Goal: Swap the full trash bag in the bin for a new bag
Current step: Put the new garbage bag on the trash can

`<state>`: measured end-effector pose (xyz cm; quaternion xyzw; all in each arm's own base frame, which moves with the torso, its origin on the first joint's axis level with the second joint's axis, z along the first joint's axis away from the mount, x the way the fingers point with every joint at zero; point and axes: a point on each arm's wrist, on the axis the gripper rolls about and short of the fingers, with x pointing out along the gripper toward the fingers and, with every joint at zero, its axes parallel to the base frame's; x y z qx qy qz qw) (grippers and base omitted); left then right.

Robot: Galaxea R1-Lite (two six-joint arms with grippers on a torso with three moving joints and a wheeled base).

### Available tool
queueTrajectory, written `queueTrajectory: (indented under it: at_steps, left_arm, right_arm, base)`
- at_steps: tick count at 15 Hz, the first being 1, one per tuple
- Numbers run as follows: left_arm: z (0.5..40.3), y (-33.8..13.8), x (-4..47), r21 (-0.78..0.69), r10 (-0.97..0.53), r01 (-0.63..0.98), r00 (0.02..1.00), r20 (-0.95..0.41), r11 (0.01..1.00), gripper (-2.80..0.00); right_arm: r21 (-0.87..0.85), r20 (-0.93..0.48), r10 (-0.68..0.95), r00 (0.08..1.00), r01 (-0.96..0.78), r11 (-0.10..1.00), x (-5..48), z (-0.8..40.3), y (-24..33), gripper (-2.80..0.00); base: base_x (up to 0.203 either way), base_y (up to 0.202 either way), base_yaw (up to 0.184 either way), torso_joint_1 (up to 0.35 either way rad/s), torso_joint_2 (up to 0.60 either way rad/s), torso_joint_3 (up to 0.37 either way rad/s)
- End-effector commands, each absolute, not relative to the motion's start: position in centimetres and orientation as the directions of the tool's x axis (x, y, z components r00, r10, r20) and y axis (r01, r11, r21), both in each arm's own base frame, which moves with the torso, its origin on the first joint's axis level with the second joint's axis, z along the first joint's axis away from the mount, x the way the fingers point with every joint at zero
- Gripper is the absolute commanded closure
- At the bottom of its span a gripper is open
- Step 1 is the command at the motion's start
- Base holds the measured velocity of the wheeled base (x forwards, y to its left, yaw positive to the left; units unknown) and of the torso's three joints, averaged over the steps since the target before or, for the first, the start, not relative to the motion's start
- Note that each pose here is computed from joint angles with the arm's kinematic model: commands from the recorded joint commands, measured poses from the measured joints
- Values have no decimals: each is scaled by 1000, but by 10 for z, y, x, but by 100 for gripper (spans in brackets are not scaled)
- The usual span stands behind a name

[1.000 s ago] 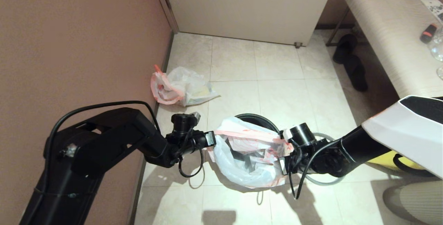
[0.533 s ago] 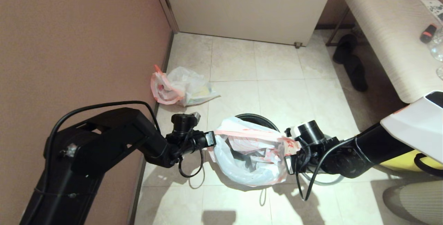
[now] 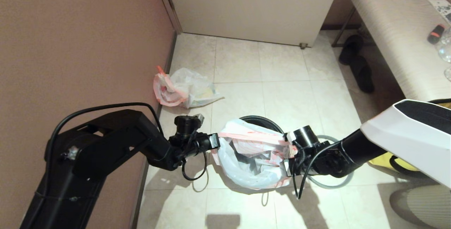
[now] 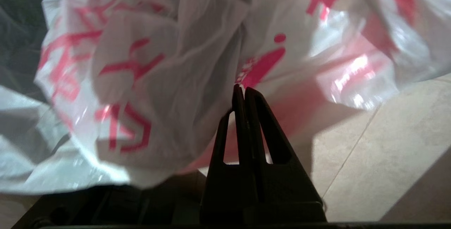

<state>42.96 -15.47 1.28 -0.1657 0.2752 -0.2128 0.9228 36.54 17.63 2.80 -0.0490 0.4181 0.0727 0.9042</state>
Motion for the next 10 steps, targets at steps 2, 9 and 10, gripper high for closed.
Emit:
queueTrajectory:
  at_steps: [2, 9, 10]
  left_arm:
    - [13, -155, 430, -425, -486, 303, 759, -434, 853, 0]
    - [15, -154, 431, -431, -485, 300, 763, -427, 851, 0]
    - [16, -152, 433, -434, -484, 297, 766, -423, 850, 0]
  right_arm:
    - [-41, -756, 65, 652, -146, 988, 404, 0, 175, 0]
    - [96, -539, 71, 839, -23, 995, 437, 73, 150, 0]
    - [117, -527, 74, 846, -14, 993, 438, 76, 149, 0]
  base:
    - [0, 0, 0, 0, 0, 0]
    - [0, 0, 0, 0, 0, 0]
    - [0, 0, 0, 0, 0, 0]
